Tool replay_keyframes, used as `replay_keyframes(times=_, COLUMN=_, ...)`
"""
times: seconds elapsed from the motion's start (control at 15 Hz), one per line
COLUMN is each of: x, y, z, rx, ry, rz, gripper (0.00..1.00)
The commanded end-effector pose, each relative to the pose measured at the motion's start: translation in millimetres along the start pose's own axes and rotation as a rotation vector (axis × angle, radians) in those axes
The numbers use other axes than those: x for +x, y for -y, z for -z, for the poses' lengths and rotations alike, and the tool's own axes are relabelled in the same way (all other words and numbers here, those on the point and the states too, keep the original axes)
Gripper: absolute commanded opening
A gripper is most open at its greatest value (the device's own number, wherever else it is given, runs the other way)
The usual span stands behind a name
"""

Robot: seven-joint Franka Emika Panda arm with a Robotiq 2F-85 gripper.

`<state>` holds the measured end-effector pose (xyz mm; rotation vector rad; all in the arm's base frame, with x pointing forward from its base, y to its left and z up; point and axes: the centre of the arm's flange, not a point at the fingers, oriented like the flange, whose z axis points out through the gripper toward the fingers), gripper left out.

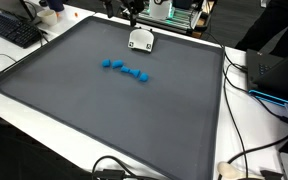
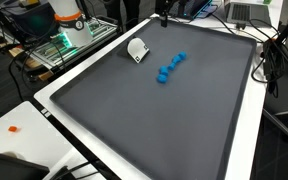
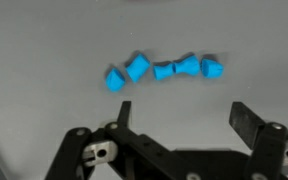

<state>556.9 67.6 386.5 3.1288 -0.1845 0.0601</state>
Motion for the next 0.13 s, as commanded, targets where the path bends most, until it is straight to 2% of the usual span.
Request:
replay_keyframes(times=0.0, x=2.7, y=1.2, z=-1.1, rx=0.001, ry=-0.003, rz=0.033, gripper=1.0)
replay_keyframes(times=0.07, x=4.5, y=1.8, z=-2.1, rx=0.002, ry=-0.005, rz=0.051, gripper=1.0)
